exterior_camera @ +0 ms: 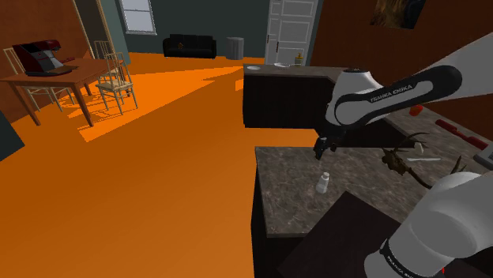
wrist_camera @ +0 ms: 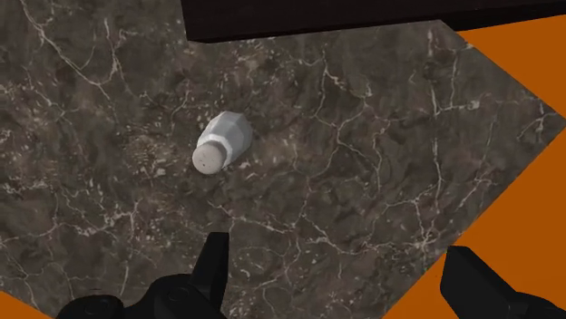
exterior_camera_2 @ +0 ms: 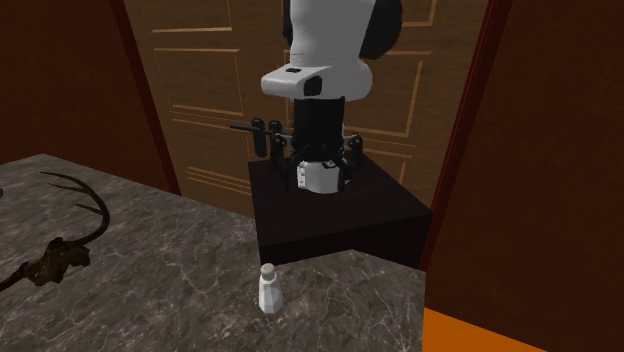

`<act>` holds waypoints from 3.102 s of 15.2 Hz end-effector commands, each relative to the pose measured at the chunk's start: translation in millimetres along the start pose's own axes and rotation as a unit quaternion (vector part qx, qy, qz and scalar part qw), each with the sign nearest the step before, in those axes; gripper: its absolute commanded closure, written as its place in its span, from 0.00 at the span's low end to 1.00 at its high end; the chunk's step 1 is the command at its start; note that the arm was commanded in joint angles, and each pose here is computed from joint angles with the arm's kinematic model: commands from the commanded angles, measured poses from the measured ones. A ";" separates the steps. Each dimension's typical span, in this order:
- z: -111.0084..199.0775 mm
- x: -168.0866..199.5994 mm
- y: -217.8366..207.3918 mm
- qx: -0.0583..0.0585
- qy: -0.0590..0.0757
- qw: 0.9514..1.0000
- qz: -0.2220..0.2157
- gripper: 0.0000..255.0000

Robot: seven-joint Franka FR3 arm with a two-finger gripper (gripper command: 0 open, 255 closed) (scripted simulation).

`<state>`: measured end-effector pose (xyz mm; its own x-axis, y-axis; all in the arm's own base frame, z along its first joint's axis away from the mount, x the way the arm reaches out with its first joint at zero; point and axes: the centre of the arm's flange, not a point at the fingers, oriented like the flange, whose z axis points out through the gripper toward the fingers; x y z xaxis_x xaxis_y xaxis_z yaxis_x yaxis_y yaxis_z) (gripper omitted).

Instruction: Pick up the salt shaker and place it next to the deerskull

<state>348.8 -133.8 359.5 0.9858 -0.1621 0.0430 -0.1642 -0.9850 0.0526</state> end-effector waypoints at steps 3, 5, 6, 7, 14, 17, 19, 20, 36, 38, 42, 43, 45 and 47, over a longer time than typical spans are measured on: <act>45.2 3.6 19.6 -0.007 -0.002 1.000 0.002 0.00; 68.0 6.3 31.6 -0.011 -0.004 1.000 0.003 0.00; 79.4 7.6 37.7 -0.012 -0.005 1.000 0.004 0.00; 90.8 8.8 43.8 -0.014 -0.005 1.000 0.004 0.00; 155.8 14.4 74.3 -0.022 -0.009 1.000 0.007 0.00; 171.6 14.1 75.0 -0.022 -0.009 1.000 0.007 0.00; 182.2 13.9 75.5 -0.022 -0.009 1.000 0.007 0.00; 185.2 13.9 75.6 -0.022 -0.009 1.000 0.007 0.00; 185.3 13.9 75.8 -0.022 -0.009 1.000 0.007 1.00; 180.0 14.0 75.9 -0.022 -0.009 1.000 0.007 1.00; 158.9 15.0 77.0 -0.022 -0.009 1.000 0.007 1.00; 153.6 15.2 77.3 -0.022 -0.009 1.000 0.007 1.00; 143.1 15.7 77.9 -0.022 -0.009 1.000 0.007 1.00; 132.5 16.1 78.4 -0.022 -0.009 1.000 0.007 1.00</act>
<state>355.6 -221.3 227.3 0.9836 -0.1782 0.0264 -0.1799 -0.9789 0.0967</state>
